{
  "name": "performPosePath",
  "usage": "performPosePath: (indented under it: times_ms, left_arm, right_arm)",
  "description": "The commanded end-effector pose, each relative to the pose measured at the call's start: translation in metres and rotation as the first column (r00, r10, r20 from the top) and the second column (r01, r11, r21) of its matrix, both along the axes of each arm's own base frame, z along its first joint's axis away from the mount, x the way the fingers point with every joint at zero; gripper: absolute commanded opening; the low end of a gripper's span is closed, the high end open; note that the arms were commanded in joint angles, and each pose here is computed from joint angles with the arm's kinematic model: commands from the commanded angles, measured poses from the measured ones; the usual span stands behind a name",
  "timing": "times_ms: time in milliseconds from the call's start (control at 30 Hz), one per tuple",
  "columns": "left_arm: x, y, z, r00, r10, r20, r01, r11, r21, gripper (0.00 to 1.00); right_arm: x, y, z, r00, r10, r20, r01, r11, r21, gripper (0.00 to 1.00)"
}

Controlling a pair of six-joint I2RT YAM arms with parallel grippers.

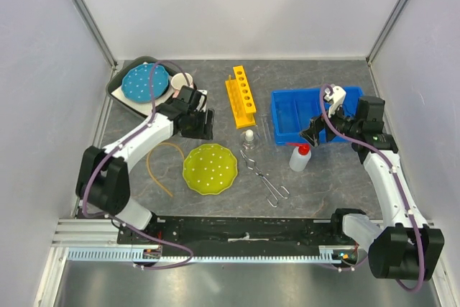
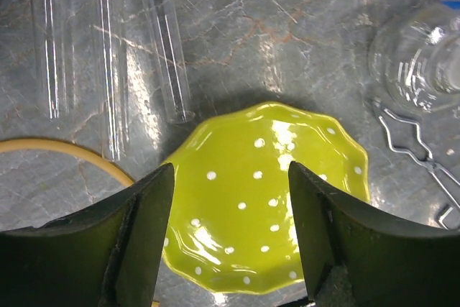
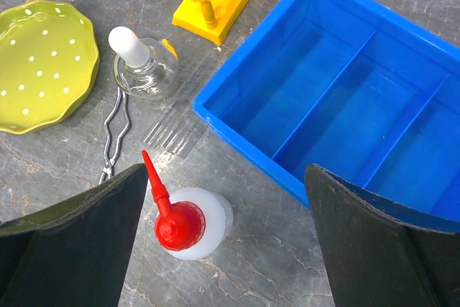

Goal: Organize the chemistry lab equipment

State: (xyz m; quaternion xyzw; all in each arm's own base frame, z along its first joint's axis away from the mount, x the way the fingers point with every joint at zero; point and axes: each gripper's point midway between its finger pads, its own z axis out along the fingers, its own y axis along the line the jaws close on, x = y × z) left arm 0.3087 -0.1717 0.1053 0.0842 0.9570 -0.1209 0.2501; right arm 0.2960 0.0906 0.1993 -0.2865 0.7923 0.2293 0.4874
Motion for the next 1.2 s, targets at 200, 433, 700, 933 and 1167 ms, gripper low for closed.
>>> performPosePath:
  times_ms: [200, 433, 700, 933, 1167]
  left_arm:
    - [0.037, -0.006, -0.012, 0.998, -0.056, 0.003, 0.056, 0.993, 0.106, 0.66]
    - [0.054, 0.002, -0.035, 0.999, -0.022, -0.03, 0.028, 0.979, 0.203, 0.57]
    - [0.07, 0.005, -0.048, 0.999, -0.003, -0.046, 0.015, 0.965, 0.263, 0.5]
    - [0.078, 0.007, -0.063, 0.997, 0.001, -0.074, 0.021, 0.954, 0.298, 0.49]
    - [0.081, 0.01, -0.074, 0.995, 0.016, -0.096, 0.015, 0.95, 0.312, 0.47]
  right_arm:
    - [0.002, -0.001, 0.006, 0.998, 0.012, 0.056, -0.012, 1.0, -0.008, 0.98]
    - [0.002, -0.001, 0.006, 0.998, 0.015, 0.061, -0.014, 1.0, -0.013, 0.98]
    - [0.001, 0.001, 0.004, 0.998, 0.025, 0.051, -0.025, 1.0, -0.004, 0.98]
    - [0.0, 0.002, 0.004, 0.998, 0.028, 0.052, -0.028, 1.0, -0.002, 0.98]
    - [0.0, 0.003, 0.004, 0.998, 0.033, 0.047, -0.033, 0.999, 0.004, 0.98]
